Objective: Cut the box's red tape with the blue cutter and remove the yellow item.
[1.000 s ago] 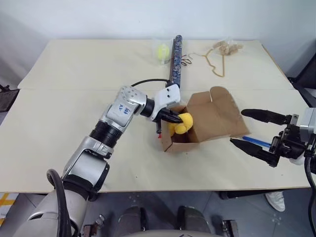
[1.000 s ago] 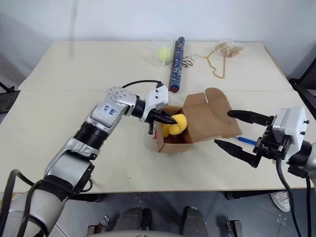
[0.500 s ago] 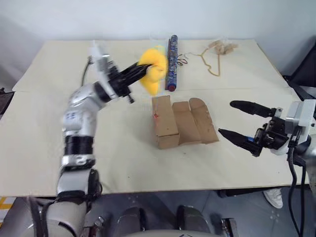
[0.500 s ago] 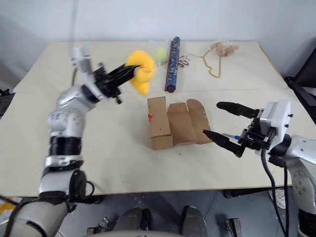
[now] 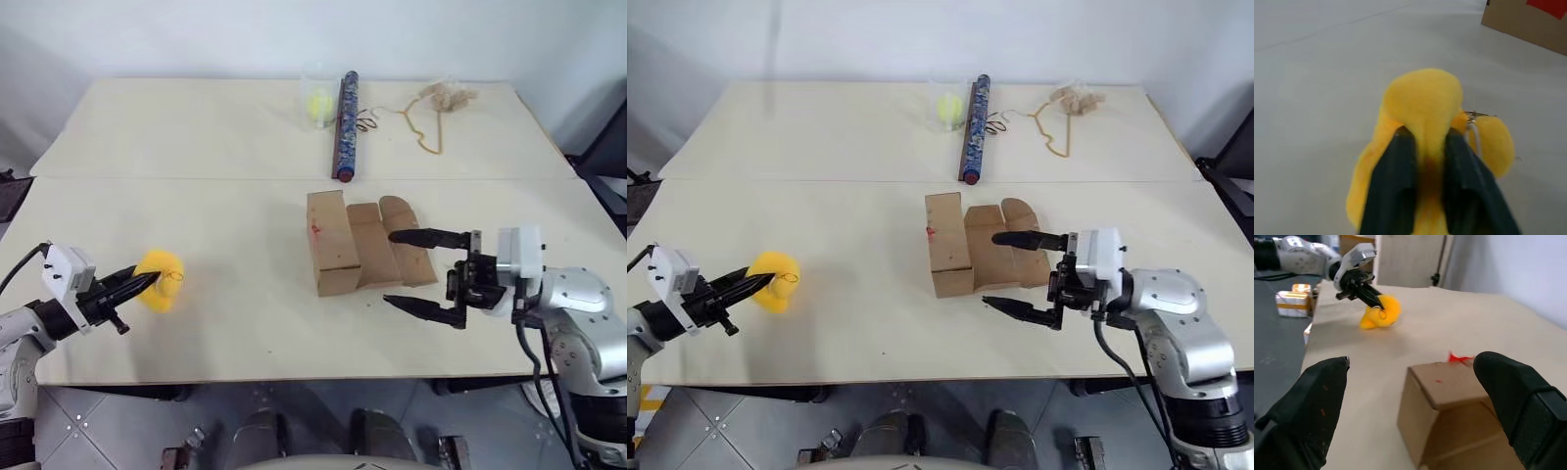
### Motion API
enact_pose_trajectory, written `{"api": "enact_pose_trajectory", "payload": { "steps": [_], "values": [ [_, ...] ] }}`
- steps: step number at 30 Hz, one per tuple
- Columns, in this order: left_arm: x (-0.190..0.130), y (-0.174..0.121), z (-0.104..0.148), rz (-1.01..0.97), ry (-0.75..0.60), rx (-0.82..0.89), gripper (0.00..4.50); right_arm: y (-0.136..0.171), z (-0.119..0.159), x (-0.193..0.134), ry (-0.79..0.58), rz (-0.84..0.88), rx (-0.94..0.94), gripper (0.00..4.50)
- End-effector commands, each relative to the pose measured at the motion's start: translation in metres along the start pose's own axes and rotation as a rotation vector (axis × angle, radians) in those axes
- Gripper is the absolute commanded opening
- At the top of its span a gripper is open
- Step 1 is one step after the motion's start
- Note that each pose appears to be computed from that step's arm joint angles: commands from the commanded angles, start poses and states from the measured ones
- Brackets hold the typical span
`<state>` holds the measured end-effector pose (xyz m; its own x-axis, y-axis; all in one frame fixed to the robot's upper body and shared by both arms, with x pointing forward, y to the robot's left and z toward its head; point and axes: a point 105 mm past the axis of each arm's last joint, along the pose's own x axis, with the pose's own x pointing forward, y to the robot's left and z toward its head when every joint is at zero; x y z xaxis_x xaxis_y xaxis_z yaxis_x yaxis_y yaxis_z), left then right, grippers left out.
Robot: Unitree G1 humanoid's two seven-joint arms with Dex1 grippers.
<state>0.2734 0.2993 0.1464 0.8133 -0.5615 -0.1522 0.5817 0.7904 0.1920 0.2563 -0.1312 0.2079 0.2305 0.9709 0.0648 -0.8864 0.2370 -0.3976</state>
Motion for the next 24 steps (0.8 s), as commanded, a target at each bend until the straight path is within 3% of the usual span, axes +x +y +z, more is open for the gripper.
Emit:
{"api": "enact_pose_trajectory", "payload": {
  "steps": [1, 9, 12, 14, 18, 24],
  "values": [
    [0.001, -0.008, 0.015, -0.007, -0.069, 0.003, 1.98, -0.009, 0.005, -0.001, -0.012, -0.029, -0.070, 4.50],
    [-0.009, -0.009, 0.036, 0.011, -0.151, -0.084, 4.43, -0.025, 0.004, -0.014, 0.000, -0.146, -0.090, 4.50],
    [-0.026, 0.010, 0.055, 0.108, -0.258, -0.125, 4.43, -0.025, 0.002, -0.020, 0.013, -0.163, -0.088, 4.50],
    [-0.043, 0.018, 0.054, 0.138, -0.253, -0.173, 4.43, -0.023, 0.002, -0.022, 0.020, -0.163, -0.084, 4.50],
    [-0.077, 0.024, 0.022, 0.186, -0.016, -0.075, 4.43, -0.021, 0.003, -0.022, 0.017, -0.145, -0.076, 4.50],
    [-0.112, 0.024, -0.002, 0.251, 0.124, 0.038, 4.43, -0.013, -0.001, -0.026, 0.043, -0.109, -0.057, 4.50]
  ]
}}
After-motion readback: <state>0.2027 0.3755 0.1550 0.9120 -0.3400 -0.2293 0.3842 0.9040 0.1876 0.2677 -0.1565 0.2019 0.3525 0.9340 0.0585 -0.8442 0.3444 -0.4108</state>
